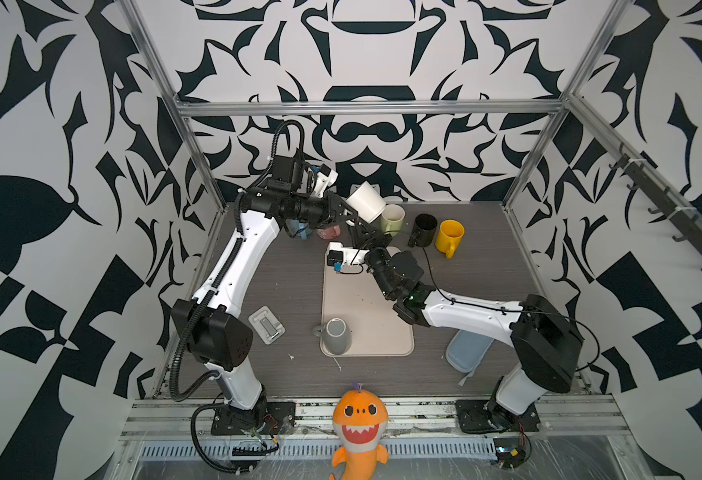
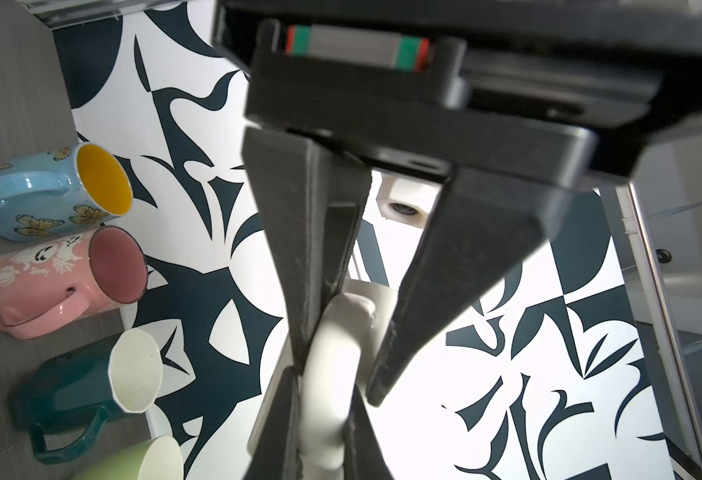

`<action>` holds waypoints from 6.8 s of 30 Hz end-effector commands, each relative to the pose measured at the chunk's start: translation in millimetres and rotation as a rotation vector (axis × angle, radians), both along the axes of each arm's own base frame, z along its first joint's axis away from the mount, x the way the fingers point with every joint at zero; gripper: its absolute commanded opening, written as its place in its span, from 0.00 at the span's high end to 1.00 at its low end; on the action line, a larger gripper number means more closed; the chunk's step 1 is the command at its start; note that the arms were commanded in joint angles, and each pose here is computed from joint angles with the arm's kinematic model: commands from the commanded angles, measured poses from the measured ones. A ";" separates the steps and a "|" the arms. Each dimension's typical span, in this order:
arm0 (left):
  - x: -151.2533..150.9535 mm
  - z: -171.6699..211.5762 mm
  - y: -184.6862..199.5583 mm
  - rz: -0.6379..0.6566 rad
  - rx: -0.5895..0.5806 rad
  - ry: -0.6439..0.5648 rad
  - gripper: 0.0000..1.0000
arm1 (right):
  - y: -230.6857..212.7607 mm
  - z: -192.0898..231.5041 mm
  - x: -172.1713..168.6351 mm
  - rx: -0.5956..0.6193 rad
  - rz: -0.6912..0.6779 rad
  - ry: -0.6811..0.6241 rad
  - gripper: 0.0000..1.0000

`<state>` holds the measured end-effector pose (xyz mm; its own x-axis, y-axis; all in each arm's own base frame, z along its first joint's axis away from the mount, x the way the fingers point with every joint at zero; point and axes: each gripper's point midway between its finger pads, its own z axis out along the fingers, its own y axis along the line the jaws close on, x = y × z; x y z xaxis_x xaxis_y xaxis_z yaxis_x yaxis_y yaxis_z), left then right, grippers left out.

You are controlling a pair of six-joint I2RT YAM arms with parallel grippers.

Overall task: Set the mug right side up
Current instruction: 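Close the left gripper on the white mug's handle beside the right gripper, then carry the white mug with the left gripper while the right gripper withdraws, then lower the white mug upright beside the blue mug with the left gripper, then open the left gripper and move it toward the gray mug on the tray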

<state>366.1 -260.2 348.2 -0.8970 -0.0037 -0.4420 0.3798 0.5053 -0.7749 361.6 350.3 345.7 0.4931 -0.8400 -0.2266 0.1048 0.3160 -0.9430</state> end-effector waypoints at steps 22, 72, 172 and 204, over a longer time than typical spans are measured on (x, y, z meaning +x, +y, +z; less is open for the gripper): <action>4.3 -25.6 0.8 0.036 -0.004 0.059 1.00 | -16.6 83.4 -15.9 0.225 -0.026 -0.226 0.89; 59.6 -40.3 91.2 0.476 0.217 -0.188 1.00 | -79.4 52.4 -10.7 0.582 -0.135 0.289 0.30; -14.8 -165.0 168.6 0.843 0.658 -0.426 0.60 | -102.2 -32.0 16.1 1.339 0.154 1.455 0.22; -107.2 -136.1 138.4 0.938 0.283 0.390 0.24 | -97.8 -113.9 -4.2 1.321 -0.219 1.530 0.18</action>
<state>285.0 -126.2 222.6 -0.6893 -0.6333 -0.3519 -0.3821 0.7305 -0.5661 360.4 255.9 221.7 -0.7515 0.1410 -0.6445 -0.2674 0.8280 0.4929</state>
